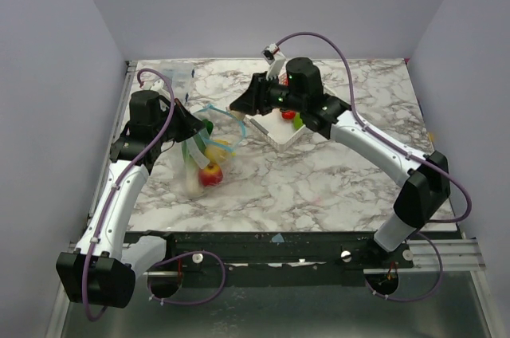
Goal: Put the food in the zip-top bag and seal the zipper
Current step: Pick up the fake vegetable from the bin, then place the fake vegetable in the zipper food storage bag.
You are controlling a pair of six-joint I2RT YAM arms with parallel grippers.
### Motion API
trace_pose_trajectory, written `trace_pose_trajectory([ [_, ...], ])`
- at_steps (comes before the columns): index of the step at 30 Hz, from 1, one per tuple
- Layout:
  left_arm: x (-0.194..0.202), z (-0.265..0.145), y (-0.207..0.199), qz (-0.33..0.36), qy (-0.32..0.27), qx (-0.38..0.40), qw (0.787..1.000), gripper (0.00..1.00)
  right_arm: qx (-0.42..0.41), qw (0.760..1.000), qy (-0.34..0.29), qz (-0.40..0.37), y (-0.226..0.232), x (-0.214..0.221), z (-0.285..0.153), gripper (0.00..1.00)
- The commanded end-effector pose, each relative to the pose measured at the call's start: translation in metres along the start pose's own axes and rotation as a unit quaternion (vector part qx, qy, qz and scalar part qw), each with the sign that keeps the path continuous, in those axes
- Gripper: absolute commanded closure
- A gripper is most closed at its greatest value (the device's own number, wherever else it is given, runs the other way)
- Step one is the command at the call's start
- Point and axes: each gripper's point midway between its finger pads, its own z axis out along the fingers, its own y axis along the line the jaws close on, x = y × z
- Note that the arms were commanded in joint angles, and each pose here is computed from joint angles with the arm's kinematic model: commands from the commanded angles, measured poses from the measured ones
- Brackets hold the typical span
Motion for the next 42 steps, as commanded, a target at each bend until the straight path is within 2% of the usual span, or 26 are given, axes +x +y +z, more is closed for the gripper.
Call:
trace_pose_trajectory([
  [1, -0.004, -0.001, -0.006, 0.003, -0.008, 0.019, 1.0, 1.0, -0.042, 0.999, 0.005, 0.023, 0.025, 0.001, 0.013, 0.79],
  [6, -0.005, -0.003, -0.006, 0.006, -0.013, 0.017, 1.0, 1.0, -0.045, 0.998, 0.023, 0.04, 0.023, 0.019, 0.047, 0.76],
  [9, -0.005, -0.003, -0.006, 0.006, -0.013, 0.016, 1.0, 1.0, -0.039, 0.997, 0.058, 0.043, 0.021, 0.038, 0.068, 0.66],
  [11, -0.005, -0.003, -0.005, 0.006, -0.012, 0.016, 1.0, 1.0, -0.038, 0.996, 0.067, 0.038, 0.024, 0.047, 0.075, 0.48],
  [13, -0.005, -0.003, -0.006, 0.007, -0.013, 0.016, 1.0, 1.0, -0.036, 0.996, 0.073, 0.035, 0.025, 0.051, 0.078, 0.36],
  [19, -0.005, -0.003, -0.006, 0.007, -0.011, 0.017, 1.0, 1.0, 0.006, 0.998, 0.063, 0.009, 0.013, 0.041, 0.074, 0.23],
  [30, -0.005, -0.001, -0.004, 0.003, -0.007, 0.016, 1.0, 1.0, 0.139, 0.99, -0.008, -0.037, -0.032, 0.005, 0.029, 0.24],
  [36, -0.004, 0.0, -0.005, 0.001, -0.005, 0.019, 1.0, 1.0, 0.243, 0.968, -0.054, -0.044, -0.073, -0.01, -0.003, 0.25],
  [42, -0.005, -0.001, -0.004, 0.002, -0.007, 0.016, 1.0, 1.0, 0.333, 0.939, -0.086, -0.018, -0.122, -0.018, -0.028, 0.25],
])
